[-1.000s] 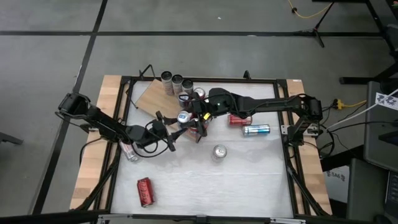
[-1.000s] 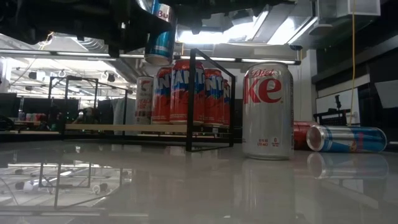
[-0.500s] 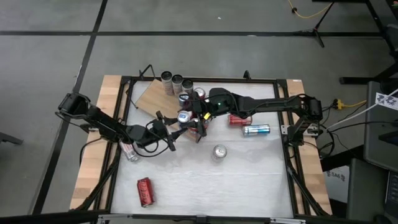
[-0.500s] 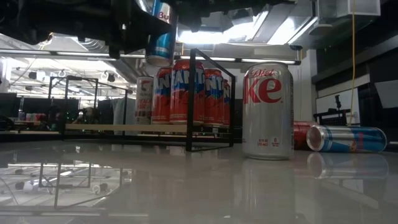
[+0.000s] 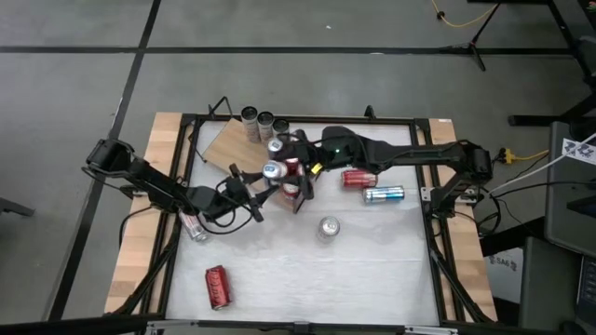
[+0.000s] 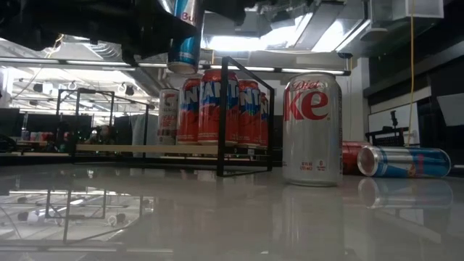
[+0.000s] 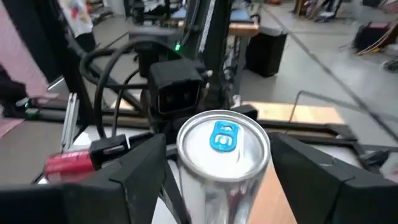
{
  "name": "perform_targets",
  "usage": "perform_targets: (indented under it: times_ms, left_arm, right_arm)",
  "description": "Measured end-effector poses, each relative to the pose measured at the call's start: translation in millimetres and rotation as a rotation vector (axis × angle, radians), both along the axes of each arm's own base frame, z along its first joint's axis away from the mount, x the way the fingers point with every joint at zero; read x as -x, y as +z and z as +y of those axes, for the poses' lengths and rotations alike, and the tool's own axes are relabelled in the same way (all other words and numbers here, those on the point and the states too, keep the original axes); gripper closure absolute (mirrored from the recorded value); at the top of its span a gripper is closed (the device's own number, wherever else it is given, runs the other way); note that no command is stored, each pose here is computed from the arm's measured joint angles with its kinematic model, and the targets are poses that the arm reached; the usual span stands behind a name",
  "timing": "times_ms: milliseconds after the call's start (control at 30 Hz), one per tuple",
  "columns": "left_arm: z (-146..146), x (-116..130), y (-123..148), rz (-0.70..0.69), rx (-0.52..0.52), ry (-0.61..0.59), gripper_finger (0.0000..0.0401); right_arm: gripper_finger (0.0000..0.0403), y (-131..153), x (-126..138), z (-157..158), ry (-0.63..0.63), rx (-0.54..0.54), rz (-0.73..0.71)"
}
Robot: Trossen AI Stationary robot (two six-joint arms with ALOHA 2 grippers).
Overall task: Pick and place cans onto a shelf
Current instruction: Put the bottom blue and white soda can on the shelf aligned with the other blue and white soda cans
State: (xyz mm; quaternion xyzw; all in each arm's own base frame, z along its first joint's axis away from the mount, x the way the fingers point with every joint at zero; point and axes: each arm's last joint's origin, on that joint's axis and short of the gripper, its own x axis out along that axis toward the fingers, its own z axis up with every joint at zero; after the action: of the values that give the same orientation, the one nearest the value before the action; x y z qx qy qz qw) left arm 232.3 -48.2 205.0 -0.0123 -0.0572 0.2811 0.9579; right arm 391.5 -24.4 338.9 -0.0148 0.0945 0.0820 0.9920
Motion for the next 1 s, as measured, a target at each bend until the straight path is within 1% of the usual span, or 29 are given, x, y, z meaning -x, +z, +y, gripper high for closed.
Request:
perform_targets:
  times_ms: [100,200,367,467,533,667,833,1000]
  left_arm:
    - [2,5,8,-0.001,-0.025,0.060,0.0195]
    - [4,11,16,0.007,-0.057,0.128,0.0195]
    - [10,21,30,0.048,-0.118,0.252,0.0195]
    - [14,25,34,0.077,-0.133,0.323,0.0195]
    - [18,25,33,0.078,-0.131,0.344,0.0195]
    - [31,29,18,0.058,-0.091,0.353,0.0195]
    - [52,43,-14,0.026,0.005,0.355,0.0195]
    - [72,53,-39,0.023,0.076,0.257,0.0195]
  right_arm:
    - [0.0125,8,7,-2,-0.064,0.013,-0.003]
    - [0.0125,14,13,-6,-0.100,0.019,-0.002]
    - [0.0125,26,24,-14,-0.133,0.021,-0.021]
    - [0.0125,28,26,-16,-0.145,0.022,-0.018]
    - [0.0125,28,27,-18,-0.150,0.022,-0.018]
    - [0.0125,27,27,-19,-0.161,0.023,-0.008]
    - [0.0125,26,27,-18,-0.160,0.023,0.003]
    - [0.0125,26,27,-18,-0.160,0.028,0.002]
